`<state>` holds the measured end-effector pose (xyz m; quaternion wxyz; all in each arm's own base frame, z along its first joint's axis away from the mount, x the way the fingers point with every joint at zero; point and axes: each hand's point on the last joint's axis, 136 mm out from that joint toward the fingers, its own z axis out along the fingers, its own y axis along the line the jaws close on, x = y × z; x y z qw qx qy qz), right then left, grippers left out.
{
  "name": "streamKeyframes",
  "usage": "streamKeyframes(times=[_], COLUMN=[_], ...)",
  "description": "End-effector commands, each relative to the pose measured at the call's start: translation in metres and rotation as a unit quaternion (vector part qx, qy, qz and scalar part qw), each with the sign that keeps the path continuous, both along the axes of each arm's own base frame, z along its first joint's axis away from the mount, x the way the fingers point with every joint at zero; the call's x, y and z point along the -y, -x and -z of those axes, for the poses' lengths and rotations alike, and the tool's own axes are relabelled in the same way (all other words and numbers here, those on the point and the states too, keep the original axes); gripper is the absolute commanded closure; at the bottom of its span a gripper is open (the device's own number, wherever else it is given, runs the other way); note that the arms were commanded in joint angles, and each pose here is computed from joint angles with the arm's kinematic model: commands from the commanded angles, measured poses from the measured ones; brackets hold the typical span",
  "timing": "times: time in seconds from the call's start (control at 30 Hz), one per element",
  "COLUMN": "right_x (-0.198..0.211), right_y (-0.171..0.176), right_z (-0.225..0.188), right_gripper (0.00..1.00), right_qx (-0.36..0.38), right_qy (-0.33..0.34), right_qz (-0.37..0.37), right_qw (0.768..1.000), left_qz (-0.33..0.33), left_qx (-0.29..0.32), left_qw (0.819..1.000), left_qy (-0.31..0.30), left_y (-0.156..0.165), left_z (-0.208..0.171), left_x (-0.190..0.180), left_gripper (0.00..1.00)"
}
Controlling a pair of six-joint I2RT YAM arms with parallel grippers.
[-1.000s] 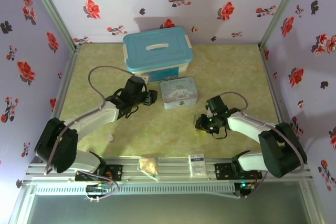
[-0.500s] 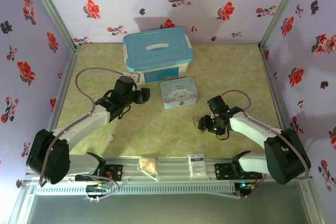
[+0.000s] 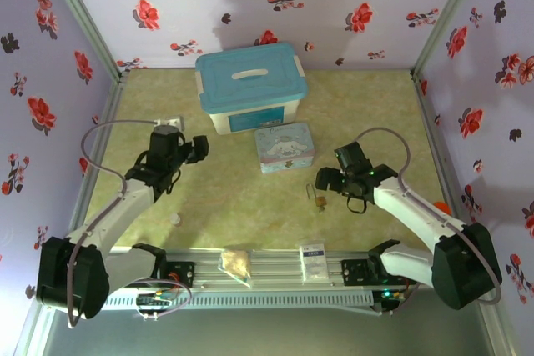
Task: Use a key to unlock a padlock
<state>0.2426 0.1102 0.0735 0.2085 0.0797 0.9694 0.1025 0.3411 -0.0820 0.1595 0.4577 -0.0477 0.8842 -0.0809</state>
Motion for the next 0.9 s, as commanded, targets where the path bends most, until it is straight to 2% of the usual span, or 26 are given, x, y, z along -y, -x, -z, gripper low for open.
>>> streamKeyframes(times=[0.0, 0.13, 0.27, 0.33, 0.47, 0.57, 0.67, 0.73, 0.8, 0.87], right_x=[0.013, 0.036, 0.081, 0.107, 0.144, 0.156, 0.161, 0.164, 0.159, 0.147], right_y=[-0.025, -0.046, -0.07, -0.08, -0.094, -0.096, -0.102, -0.109, -0.118, -0.132], right_z=[-0.024, -0.038, -0.049, -0.056, -0.058, -0.054, -0.05, -0.051, -0.051, -0.039], right_gripper=[0.01, 0.01, 0.01, 0.01, 0.01, 0.01, 0.01, 0.01, 0.01, 0.01], right_qx=[0.066, 0.107, 0.153, 0.181, 0.258, 0.324, 0.372, 0.393, 0.411, 0.399], right_qy=[0.032, 0.073, 0.128, 0.154, 0.22, 0.244, 0.202, 0.185, 0.17, 0.157], right_qz=[0.016, 0.038, 0.09, 0.123, 0.149, 0.152, 0.168, 0.179, 0.17, 0.132], right_qw=[0.997, 0.991, 0.976, 0.964, 0.929, 0.902, 0.89, 0.883, 0.879, 0.894], left_qz=[-0.05, -0.105, -0.142, -0.149, -0.142, -0.149, -0.163, -0.167, -0.164, -0.15], left_qx=[0.01, 0.029, 0.049, 0.07, 0.099, 0.106, 0.149, 0.138, 0.147, 0.142], left_qw=[0.998, 0.991, 0.979, 0.973, 0.959, 0.961, 0.97, 0.971, 0.971, 0.973], left_qy=[-0.021, -0.076, -0.136, -0.164, -0.224, -0.206, -0.105, -0.096, -0.095, -0.103], left_y=[-0.005, -0.008, -0.01, -0.011, -0.013, -0.018, -0.026, -0.033, -0.039, -0.039], left_z=[0.005, 0.012, 0.009, 0.004, 0.024, 0.034, 0.033, 0.037, 0.044, 0.045], left_x=[-0.032, -0.067, -0.091, -0.098, -0.113, -0.121, -0.133, -0.141, -0.143, -0.136], left_gripper=[0.1, 0.07, 0.04, 0.04, 0.0, 0.01, 0.0, 0.0, 0.0, 0.01])
